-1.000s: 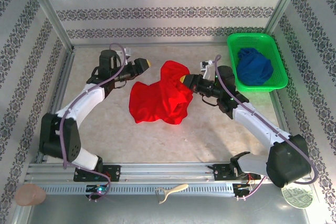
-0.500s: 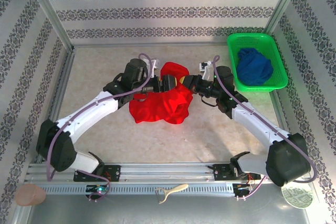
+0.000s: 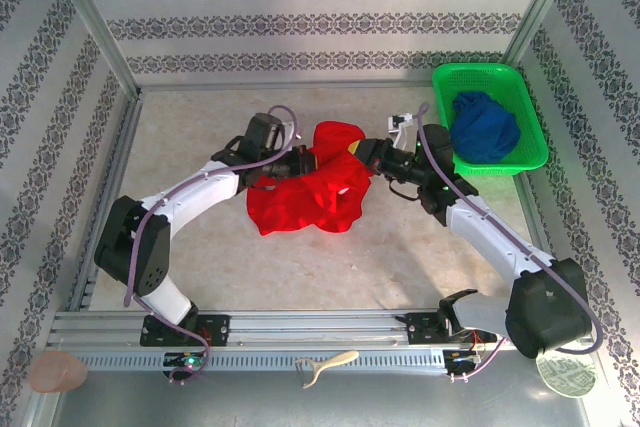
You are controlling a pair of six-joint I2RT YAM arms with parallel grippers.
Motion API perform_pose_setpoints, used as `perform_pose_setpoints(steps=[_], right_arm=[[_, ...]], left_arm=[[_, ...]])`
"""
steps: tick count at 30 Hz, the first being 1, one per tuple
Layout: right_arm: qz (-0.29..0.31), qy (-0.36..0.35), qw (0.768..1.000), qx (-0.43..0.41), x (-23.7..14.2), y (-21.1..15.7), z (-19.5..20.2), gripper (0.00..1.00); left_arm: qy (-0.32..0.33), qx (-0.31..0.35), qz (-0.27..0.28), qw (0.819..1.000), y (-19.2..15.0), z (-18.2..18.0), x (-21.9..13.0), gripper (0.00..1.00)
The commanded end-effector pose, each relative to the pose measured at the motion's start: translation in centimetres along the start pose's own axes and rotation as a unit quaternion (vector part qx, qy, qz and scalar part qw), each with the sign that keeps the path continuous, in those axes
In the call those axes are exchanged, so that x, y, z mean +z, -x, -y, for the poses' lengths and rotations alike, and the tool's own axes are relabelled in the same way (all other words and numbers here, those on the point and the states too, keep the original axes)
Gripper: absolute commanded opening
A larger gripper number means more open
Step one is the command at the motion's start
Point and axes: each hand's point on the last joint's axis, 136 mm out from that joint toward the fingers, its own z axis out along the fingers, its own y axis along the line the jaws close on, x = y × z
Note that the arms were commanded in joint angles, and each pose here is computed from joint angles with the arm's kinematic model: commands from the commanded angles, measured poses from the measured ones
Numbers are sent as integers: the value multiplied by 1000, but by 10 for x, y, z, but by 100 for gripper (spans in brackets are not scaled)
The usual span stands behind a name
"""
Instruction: Fold the inside-out t-shirt
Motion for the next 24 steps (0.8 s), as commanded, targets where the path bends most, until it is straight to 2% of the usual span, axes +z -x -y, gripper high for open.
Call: perform_pose_setpoints(steps=[1,4,5,6,7,8,12,19,24], right_arm=[[43,33,998,-16,-16,19,-16,0],[48,-10,999,6,-6,19,20,0],[46,-27,998,16,0,17,34,7],[43,-44,998,20,6,15,47,33],[36,-68,997,21,12,12,60,47],[25,-92,995,20,17,8,70,56],[13,-126,992,-13,14,1,67,61],[17,-174,976,-127,-32,-8,17,67],[4,-171,968,-183,-25,-4,-9,72]], left_arm=[[-50,-8,47,998,29,6,-28,0],[-142,14,66,988,44,41,-50,0],[-176,22,72,981,48,54,-57,0],[-214,31,77,973,51,70,-65,0],[-246,36,77,966,53,82,-70,0],[-277,36,80,957,56,94,-77,0],[-333,19,80,939,65,111,-84,0],[-336,18,70,939,66,114,-82,0],[-338,18,63,939,66,116,-85,0]])
